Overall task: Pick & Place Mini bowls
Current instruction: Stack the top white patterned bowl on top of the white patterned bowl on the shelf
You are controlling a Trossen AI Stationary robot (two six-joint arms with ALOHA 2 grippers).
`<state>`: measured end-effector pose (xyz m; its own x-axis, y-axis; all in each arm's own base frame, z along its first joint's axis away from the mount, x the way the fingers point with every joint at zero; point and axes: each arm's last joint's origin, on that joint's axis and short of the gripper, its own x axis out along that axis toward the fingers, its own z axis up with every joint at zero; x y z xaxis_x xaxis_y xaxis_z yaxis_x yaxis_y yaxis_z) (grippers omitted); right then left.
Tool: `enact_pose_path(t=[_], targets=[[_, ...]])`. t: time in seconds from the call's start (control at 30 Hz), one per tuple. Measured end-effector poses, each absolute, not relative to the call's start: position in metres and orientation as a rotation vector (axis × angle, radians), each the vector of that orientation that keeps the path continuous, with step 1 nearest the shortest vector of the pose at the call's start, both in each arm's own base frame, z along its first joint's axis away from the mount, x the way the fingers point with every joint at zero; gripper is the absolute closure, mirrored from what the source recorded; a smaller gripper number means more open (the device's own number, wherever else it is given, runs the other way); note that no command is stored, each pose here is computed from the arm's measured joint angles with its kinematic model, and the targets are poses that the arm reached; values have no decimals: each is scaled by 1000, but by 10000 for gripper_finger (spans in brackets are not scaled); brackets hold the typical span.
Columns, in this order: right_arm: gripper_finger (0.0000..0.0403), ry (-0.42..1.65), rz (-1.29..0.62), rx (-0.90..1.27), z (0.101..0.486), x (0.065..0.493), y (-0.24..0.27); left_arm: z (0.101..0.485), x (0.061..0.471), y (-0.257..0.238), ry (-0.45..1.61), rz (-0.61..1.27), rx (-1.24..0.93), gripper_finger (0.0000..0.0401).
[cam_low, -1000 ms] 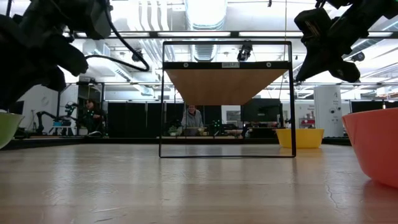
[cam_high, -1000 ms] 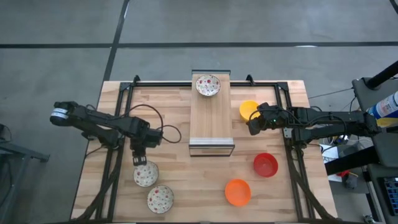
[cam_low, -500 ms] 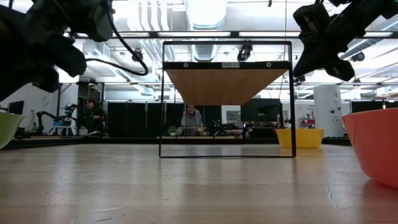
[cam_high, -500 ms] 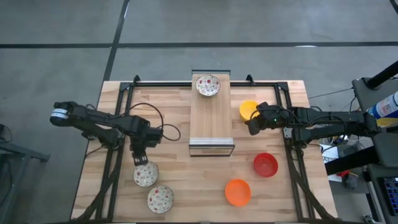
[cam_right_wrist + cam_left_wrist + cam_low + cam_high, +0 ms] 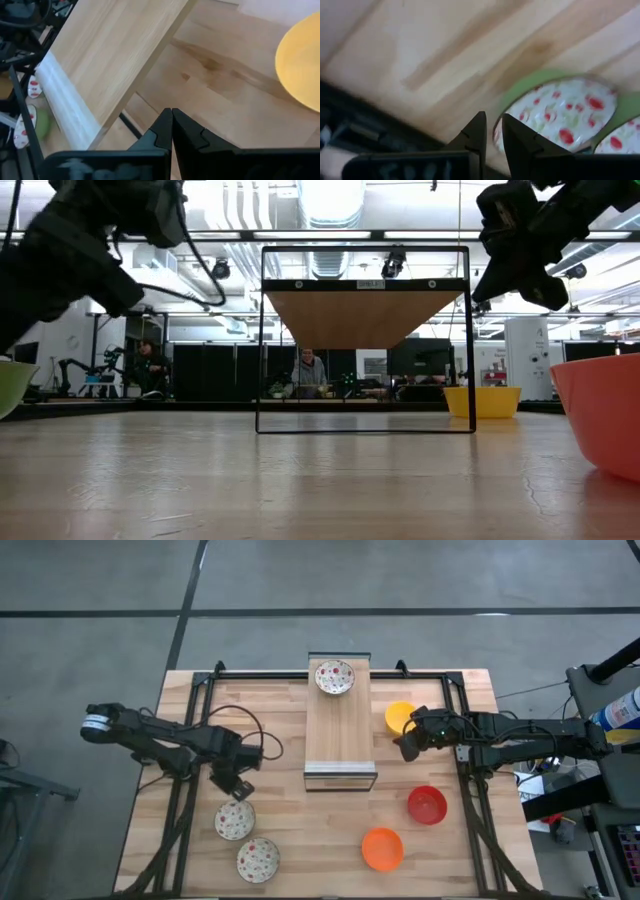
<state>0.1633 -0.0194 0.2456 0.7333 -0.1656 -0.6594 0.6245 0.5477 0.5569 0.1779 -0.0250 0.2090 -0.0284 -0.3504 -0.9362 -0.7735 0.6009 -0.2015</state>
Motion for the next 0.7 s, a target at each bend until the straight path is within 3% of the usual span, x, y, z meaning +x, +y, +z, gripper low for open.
enact_pose_path(t=[0.7], targets=[[394,580,-513,951,246,163,-19,209,189,-40,1550,153,-763,348]])
